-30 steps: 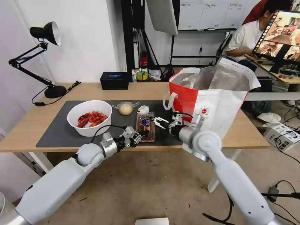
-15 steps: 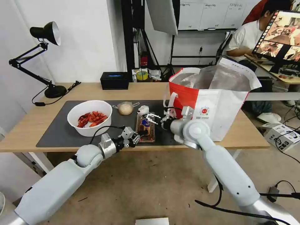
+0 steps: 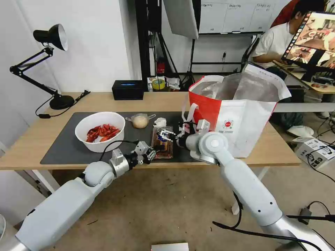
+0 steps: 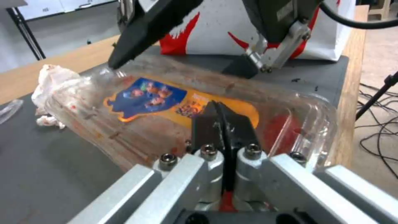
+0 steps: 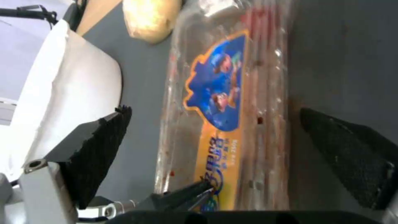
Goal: Pick up the trash from the table and place it into the takeout bag.
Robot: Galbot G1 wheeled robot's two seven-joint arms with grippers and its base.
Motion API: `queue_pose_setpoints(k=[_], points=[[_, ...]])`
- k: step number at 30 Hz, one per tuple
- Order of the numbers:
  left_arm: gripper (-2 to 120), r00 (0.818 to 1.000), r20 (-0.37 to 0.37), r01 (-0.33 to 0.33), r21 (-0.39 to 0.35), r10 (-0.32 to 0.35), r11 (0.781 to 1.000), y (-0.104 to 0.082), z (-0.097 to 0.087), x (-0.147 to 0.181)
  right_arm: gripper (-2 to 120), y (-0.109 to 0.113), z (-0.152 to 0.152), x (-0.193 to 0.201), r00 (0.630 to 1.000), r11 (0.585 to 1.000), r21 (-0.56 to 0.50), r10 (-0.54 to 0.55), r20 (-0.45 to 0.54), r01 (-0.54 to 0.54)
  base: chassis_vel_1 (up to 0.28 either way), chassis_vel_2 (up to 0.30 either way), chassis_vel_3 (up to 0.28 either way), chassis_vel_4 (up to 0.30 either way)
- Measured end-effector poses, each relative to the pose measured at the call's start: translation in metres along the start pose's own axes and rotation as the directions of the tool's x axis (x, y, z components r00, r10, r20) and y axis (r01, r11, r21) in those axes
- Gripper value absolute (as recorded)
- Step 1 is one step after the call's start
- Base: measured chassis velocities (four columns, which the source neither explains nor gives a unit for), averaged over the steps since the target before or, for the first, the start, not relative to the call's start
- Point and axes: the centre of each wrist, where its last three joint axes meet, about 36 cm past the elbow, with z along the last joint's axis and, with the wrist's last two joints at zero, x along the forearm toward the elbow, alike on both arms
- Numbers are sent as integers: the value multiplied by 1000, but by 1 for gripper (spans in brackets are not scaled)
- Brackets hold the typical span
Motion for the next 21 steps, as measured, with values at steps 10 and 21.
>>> queue_pose_setpoints(k=[10, 21], points=[[0, 1000, 1, 5, 4, -5, 1000, 0, 1, 2, 100, 0, 2, -10, 1000, 1000, -18, -4, -23, 4, 0, 0, 0, 0], [0, 1000, 2, 4, -2, -4, 1000, 1, -1, 5, 100, 4, -3, -13, 999, 999, -22, -30, -27, 29, 0, 0, 0, 0]])
